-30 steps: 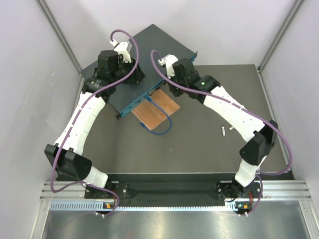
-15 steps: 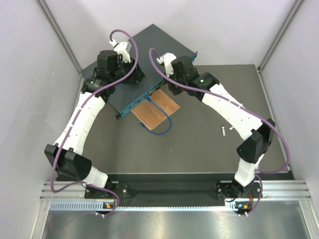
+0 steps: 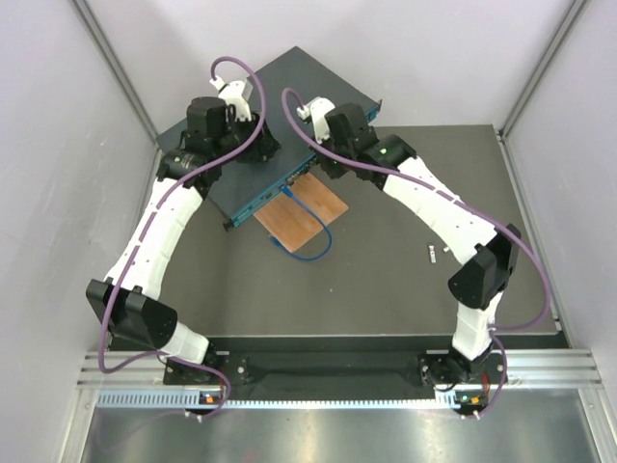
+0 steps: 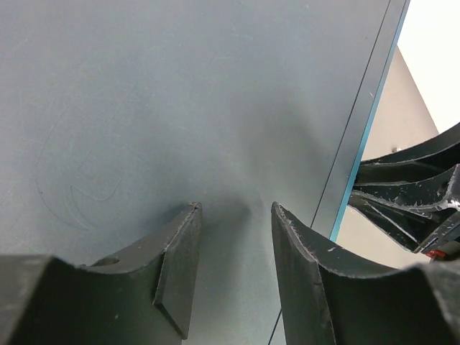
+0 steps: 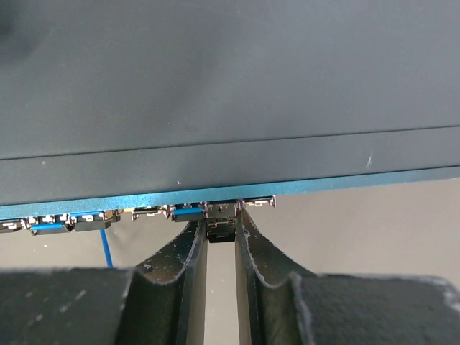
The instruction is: Insert the plug into the switch port
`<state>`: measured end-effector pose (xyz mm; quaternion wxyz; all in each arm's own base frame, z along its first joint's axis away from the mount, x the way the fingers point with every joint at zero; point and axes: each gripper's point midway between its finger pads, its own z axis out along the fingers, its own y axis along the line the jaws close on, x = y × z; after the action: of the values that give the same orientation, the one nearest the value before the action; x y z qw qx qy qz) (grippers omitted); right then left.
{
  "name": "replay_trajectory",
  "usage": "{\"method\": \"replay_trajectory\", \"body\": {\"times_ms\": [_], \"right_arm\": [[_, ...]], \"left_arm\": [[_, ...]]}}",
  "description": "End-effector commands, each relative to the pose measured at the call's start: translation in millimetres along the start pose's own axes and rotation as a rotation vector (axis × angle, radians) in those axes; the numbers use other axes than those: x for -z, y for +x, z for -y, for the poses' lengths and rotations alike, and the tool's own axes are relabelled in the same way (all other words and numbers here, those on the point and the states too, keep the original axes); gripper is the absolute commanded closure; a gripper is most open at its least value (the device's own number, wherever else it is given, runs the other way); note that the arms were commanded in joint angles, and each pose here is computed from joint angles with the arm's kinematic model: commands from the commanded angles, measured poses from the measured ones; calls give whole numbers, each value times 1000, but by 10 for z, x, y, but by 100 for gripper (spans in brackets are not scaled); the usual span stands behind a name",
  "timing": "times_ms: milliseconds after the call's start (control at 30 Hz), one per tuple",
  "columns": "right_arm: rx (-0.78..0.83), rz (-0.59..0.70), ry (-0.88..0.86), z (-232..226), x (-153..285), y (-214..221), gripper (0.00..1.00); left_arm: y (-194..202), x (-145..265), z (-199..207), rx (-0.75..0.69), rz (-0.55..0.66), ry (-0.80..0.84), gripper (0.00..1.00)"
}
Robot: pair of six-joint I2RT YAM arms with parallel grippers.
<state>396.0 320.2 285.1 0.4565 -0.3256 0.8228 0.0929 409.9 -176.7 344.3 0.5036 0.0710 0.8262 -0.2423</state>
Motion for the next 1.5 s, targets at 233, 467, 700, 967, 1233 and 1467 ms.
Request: {"method": "replay_trajectory", "body": {"times_ms": [233, 467, 700, 967, 1233, 1467], "right_arm": [[14, 236, -123, -77, 407, -479, 57], [8, 144, -121, 113, 508, -135, 43], [6, 84, -113, 242, 505, 141, 54], [-58, 159, -128, 211, 408, -99, 71], [-96, 183, -156, 163, 253, -238, 74], [-115, 208, -160, 157, 183, -322, 74]], "left_arm": [[51, -85, -113, 38, -22, -12, 51], [30, -97, -91, 48, -19, 0, 51], [50, -106, -103, 45, -23, -2, 51], [49, -131, -106, 47, -25, -1, 51], [70, -126, -118, 47, -30, -4, 51], [95, -131, -112, 53, -37, -2, 51]]}}
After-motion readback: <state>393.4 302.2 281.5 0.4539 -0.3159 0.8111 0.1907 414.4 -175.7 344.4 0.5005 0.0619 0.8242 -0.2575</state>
